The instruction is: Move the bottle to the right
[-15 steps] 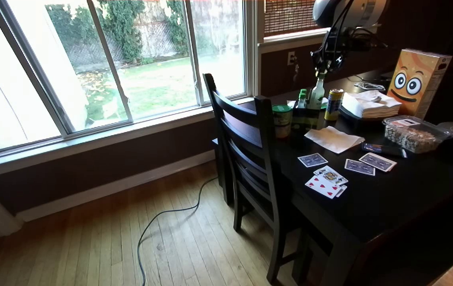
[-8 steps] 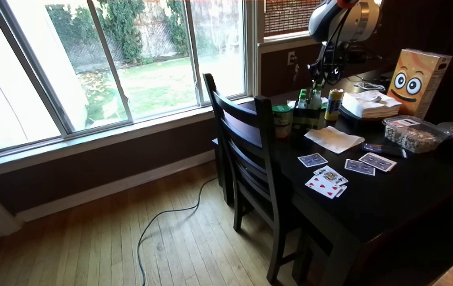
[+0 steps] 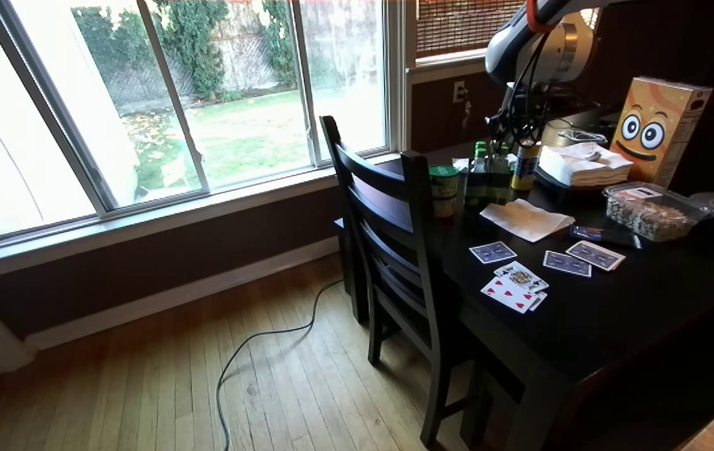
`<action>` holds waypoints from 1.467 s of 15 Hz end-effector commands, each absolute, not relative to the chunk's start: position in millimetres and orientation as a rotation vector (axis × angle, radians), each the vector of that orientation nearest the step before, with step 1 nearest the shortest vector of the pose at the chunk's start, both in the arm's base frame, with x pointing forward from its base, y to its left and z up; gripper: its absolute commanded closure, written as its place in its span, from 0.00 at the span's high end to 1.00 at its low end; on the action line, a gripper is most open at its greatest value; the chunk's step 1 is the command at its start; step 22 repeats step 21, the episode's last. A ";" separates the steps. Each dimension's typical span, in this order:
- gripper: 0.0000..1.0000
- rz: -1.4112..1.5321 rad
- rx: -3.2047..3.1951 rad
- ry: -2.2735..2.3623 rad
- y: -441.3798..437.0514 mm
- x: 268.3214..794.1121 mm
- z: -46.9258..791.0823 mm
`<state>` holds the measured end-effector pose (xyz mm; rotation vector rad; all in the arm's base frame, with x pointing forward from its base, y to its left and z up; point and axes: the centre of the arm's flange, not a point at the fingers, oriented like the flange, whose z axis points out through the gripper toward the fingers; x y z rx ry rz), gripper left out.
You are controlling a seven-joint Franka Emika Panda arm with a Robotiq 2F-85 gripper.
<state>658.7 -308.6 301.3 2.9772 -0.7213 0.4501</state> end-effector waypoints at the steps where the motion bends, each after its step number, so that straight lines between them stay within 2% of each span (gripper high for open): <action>1: 0.07 0.445 2.981 -0.692 -311.0 656.0 297.9; 2: 0.54 0.441 2.988 -0.706 -309.2 656.8 301.2; 4: 0.62 0.446 2.983 -0.692 -305.4 657.9 312.3; 9: 0.96 0.405 3.030 -0.641 -269.2 652.2 375.8; 10: 1.00 0.376 3.030 -0.626 -260.8 649.4 389.7; 13: 1.00 0.262 3.038 -0.628 -238.6 641.3 430.0; 16: 1.00 0.287 3.014 -0.641 -230.5 640.1 462.8; 17: 1.00 0.300 3.038 -0.614 -236.9 645.9 445.7; 22: 1.00 0.319 3.034 -0.620 -234.1 642.3 461.7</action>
